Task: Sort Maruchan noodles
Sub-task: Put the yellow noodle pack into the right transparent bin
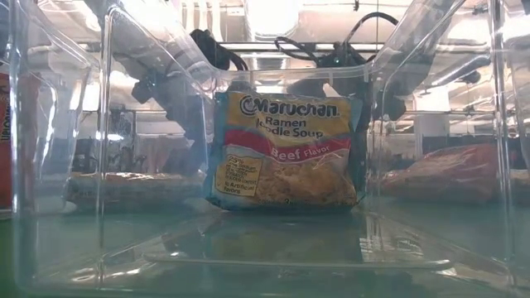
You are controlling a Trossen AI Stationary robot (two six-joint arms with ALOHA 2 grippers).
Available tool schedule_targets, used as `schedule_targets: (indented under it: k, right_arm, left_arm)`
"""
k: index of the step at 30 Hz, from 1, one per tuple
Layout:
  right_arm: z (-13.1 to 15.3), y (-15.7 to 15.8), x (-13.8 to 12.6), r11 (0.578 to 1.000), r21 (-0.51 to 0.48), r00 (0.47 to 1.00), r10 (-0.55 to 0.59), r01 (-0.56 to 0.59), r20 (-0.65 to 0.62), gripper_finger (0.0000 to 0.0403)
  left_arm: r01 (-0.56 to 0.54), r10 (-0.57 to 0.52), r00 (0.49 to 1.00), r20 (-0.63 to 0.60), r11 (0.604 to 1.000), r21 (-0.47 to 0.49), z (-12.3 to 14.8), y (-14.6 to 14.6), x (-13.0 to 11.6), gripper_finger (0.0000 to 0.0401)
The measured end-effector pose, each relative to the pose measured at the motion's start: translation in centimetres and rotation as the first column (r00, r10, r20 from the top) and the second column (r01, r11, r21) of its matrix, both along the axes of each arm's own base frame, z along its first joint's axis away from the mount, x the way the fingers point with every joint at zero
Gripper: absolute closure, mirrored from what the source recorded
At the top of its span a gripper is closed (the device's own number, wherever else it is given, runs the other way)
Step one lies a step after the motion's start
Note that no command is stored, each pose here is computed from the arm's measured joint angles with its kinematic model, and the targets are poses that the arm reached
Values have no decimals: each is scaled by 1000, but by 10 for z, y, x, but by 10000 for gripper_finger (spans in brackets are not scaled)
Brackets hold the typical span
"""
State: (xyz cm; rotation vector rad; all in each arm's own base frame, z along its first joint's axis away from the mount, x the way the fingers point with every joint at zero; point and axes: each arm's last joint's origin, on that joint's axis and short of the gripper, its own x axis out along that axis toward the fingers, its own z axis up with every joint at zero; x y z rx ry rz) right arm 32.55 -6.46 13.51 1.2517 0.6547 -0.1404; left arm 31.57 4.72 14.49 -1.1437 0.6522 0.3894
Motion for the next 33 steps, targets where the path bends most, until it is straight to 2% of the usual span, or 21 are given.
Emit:
schedule_targets:
  k: [14,33]
  right_arm:
    - [1,0,0,1000,-17,1000,12,-12,11,301]
    - [3,1,0,998,-28,998,52,-51,29,305]
  left_arm:
    - [-34,34,999,19,999,22,2,1,1,327]
    - [-104,95,987,132,993,57,20,14,1,327]
